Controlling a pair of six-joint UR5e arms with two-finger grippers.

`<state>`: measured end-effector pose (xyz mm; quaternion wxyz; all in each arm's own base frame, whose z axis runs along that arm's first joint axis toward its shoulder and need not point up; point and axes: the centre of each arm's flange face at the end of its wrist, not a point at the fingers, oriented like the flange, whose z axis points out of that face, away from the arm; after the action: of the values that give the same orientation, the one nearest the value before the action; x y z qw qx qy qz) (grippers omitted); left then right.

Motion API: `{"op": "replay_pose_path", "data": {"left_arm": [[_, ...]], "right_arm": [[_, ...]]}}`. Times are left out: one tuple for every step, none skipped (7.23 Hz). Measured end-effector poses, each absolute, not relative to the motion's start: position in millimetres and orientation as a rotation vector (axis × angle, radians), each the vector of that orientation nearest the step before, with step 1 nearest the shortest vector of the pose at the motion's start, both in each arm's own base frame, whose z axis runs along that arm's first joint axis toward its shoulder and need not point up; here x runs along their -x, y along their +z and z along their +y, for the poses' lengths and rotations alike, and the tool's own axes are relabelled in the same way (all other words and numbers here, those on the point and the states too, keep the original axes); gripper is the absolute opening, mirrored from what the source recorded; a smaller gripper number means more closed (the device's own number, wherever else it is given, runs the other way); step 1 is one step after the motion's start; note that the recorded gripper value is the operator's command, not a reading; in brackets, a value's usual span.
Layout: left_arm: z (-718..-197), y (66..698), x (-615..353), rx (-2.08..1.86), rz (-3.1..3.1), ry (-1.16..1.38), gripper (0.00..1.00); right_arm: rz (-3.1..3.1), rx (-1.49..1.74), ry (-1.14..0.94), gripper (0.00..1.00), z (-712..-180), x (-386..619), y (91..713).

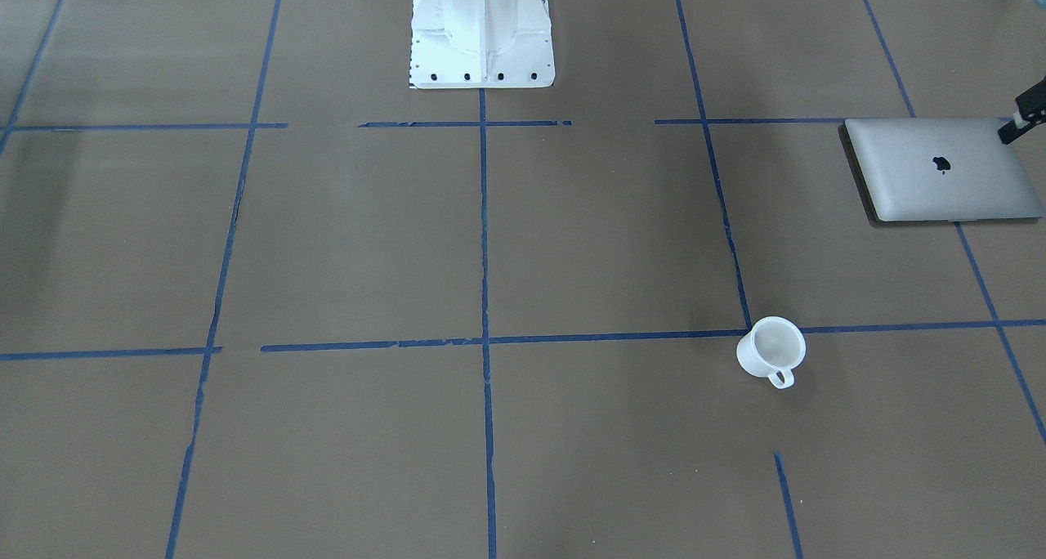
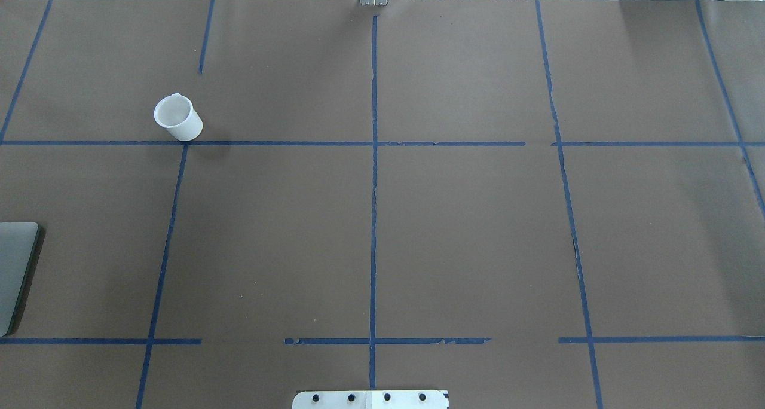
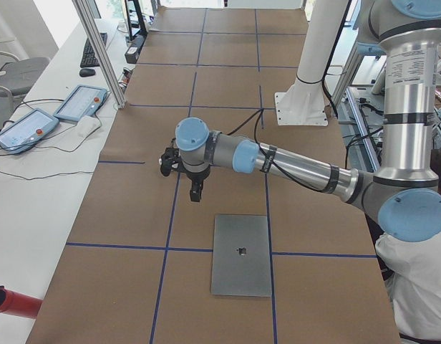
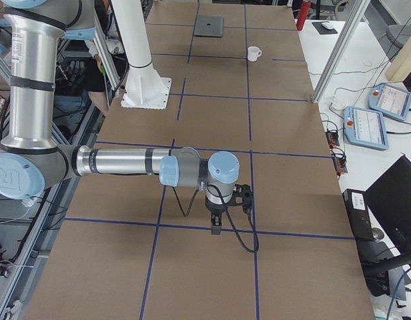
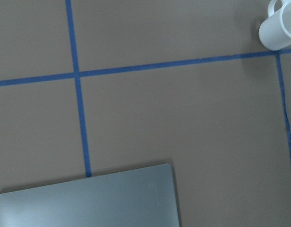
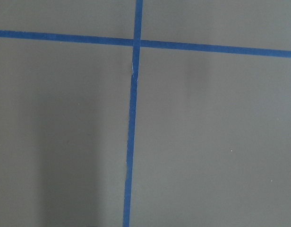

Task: Place cup on laptop

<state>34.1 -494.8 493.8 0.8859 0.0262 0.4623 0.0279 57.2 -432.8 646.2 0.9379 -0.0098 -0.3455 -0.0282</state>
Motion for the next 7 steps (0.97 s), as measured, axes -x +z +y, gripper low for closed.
{"op": "replay_pose_path", "data": {"left_arm": [[-540.3, 462.4, -87.0, -0.009, 0.959, 0.032, 1.0], [-576.0, 439.3, -133.9, 0.015, 0.935, 0.023, 1.0], [-610.5, 426.3, -176.9, 0.034, 0.909, -0.003, 1.0], [-641.1, 425.8, -212.5, 0.035, 0.893, -0.065, 1.0], [-661.1, 436.9, -234.8, 0.015, 0.891, -0.144, 1.0], [-674.2, 450.1, -255.4, 0.004, 0.89, -0.218, 1.0], [-683.9, 456.2, -273.6, -0.002, 0.883, -0.262, 1.0]], "right_arm": [[-0.706, 0.02, -0.058, 1.0, -432.8, -57.2, 646.1], [-0.706, 0.02, -0.058, 1.0, -432.8, -57.2, 646.1], [-0.706, 0.02, -0.058, 1.0, -432.8, -57.2, 646.2], [-0.705, 0.02, -0.057, 1.0, -432.8, -57.3, 646.2], [-0.705, 0.02, -0.058, 1.0, -432.8, -57.3, 646.2], [-0.705, 0.02, -0.058, 1.0, -432.8, -57.3, 646.1], [-0.706, 0.02, -0.058, 1.0, -432.8, -57.2, 646.2]]}}
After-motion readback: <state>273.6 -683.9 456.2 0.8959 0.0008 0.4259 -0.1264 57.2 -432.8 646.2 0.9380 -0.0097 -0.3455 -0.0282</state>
